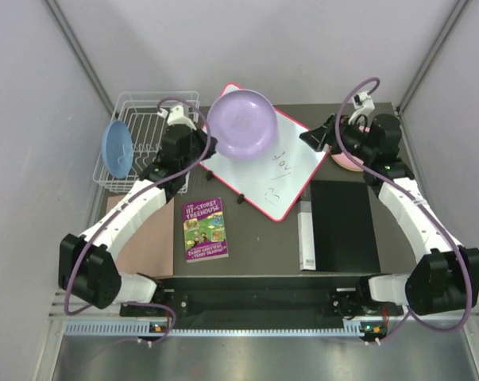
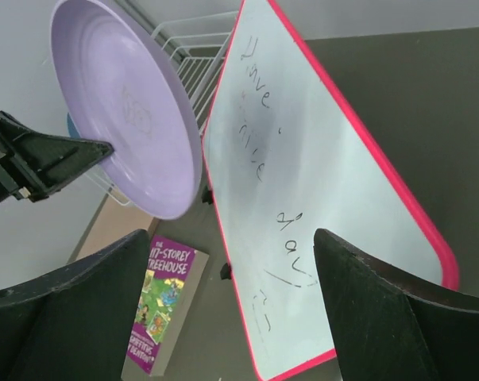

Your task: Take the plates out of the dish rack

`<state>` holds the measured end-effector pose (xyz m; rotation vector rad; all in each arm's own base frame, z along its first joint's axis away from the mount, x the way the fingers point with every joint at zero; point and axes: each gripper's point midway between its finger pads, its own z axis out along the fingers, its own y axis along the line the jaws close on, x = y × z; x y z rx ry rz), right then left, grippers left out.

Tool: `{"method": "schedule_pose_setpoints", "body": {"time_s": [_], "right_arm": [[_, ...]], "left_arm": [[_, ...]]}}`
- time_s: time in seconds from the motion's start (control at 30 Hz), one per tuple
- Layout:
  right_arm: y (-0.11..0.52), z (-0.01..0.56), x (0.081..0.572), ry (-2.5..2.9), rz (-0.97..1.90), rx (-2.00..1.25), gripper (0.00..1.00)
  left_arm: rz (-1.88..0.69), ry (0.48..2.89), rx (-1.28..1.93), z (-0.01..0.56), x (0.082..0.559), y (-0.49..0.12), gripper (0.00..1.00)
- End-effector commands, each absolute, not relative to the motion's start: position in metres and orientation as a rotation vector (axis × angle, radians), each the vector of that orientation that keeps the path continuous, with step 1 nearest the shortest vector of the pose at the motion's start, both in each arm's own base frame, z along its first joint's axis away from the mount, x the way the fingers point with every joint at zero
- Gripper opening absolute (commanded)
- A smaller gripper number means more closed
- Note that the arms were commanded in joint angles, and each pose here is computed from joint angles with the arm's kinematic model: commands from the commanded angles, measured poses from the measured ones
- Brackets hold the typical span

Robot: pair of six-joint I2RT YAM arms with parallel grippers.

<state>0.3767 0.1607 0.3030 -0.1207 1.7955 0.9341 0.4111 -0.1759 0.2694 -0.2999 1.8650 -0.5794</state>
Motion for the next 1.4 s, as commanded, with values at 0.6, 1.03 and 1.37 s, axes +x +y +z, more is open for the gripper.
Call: {"method": "schedule_pose_setpoints", "body": {"time_s": [0.6,1.03,1.37], "right_arm": [[0.223,0.281,0.401,1.840,0.918,-0.271,0.43],[0.173,0.316,0.398,1.775,0.654,-0.186,0.00],[0.024,0.359,0.386,1.648,0.272,0.201,0.00]], "left_arm": [[-0.769,1.813,-0.202,0.284,0.402,-0.246,0.00],[-0.677,1.750,-0.152,0.296,0.400,-0.230,0.55],[-0.279,1.596,-0.268,0.325,0.385,-0.141,0.82]]}}
